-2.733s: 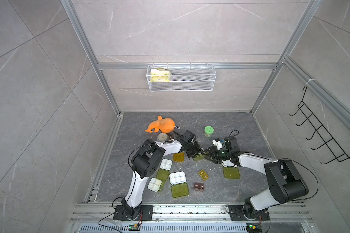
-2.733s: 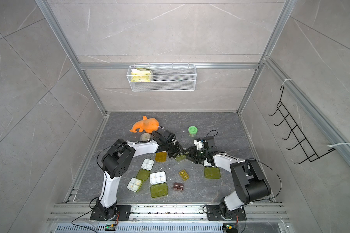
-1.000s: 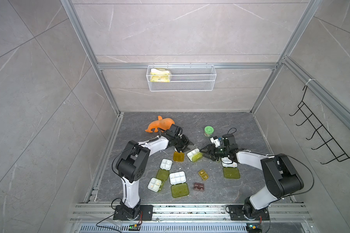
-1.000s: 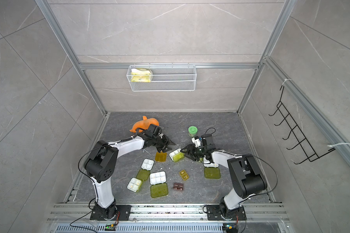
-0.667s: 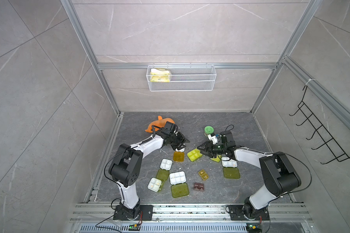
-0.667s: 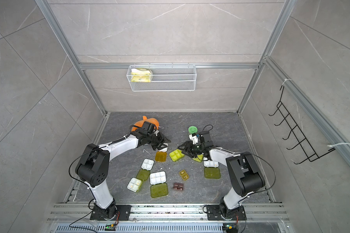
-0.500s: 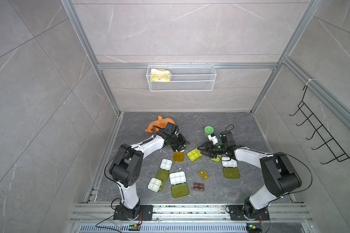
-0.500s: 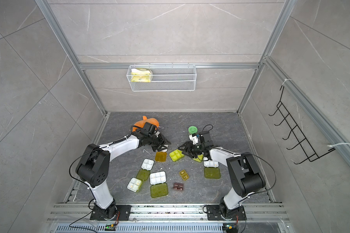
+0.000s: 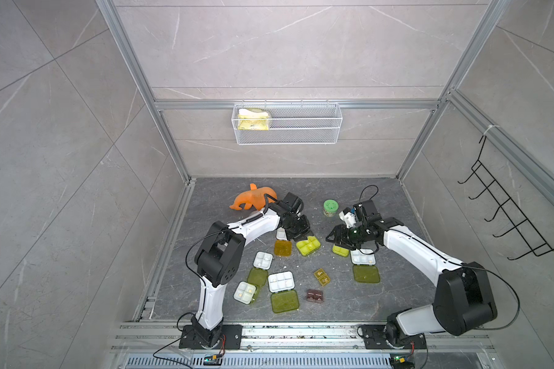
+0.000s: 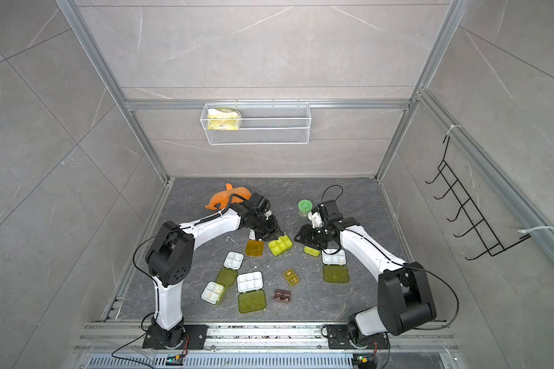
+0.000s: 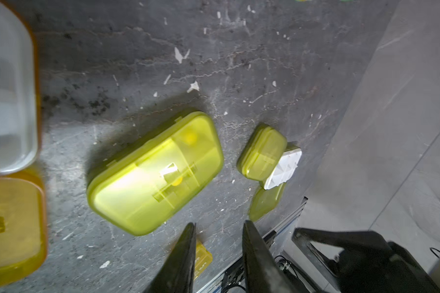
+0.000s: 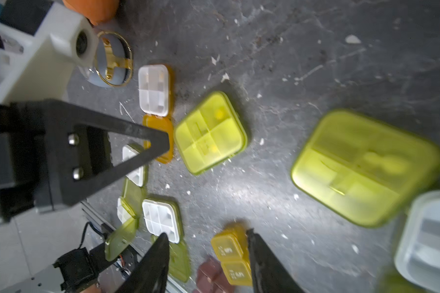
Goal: Close pillboxes
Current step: Close the lid on the pillbox.
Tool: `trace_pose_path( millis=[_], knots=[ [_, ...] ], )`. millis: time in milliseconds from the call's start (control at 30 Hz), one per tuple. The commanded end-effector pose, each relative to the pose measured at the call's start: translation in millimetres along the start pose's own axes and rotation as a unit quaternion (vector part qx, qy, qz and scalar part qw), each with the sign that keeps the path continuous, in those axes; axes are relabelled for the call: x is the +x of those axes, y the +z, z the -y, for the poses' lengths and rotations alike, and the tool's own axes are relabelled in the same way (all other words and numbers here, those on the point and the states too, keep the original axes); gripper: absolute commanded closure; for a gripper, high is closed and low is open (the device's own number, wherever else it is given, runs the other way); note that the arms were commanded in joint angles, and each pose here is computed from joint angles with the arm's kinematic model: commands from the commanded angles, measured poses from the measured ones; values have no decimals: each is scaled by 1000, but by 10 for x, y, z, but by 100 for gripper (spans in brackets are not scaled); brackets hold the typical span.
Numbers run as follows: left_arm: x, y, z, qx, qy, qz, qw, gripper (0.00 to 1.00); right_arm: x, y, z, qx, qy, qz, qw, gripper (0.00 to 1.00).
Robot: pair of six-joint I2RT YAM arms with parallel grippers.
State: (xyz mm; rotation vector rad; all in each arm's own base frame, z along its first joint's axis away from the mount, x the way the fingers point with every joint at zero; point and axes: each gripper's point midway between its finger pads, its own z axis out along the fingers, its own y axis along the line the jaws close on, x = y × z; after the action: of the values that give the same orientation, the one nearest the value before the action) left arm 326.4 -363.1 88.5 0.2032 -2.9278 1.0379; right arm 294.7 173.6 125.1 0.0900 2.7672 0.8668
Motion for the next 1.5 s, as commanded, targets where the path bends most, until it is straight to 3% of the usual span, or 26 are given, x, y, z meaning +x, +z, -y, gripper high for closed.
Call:
trace_pose_path(
  millis=[0,500,1067,1233,1267,1367,1467],
  knots=[
    [-13,-3,-42,-20,18,-10,1000,72,258,-127,168,46,-17,-27,998,49],
    [-69,234,-201,-34,4,-21,999,86,301,-46,141,26,-19,-41,999,54],
    [-36,352,-332,-43,-8,-33,998,89,316,22,151,17,-18,-49,998,54],
    [-15,327,-335,-40,-9,-31,999,89,294,57,38,-16,-25,-50,998,53],
    [-22,302,-310,-36,-7,-28,999,88,279,65,-13,-29,-27,-51,998,51],
    [-35,213,-240,-26,-4,-18,999,70,207,97,-149,-64,-32,-54,996,48],
    [-18,119,-209,-20,-5,-9,1000,61,136,172,-235,-86,-34,-66,994,46]
  ],
)
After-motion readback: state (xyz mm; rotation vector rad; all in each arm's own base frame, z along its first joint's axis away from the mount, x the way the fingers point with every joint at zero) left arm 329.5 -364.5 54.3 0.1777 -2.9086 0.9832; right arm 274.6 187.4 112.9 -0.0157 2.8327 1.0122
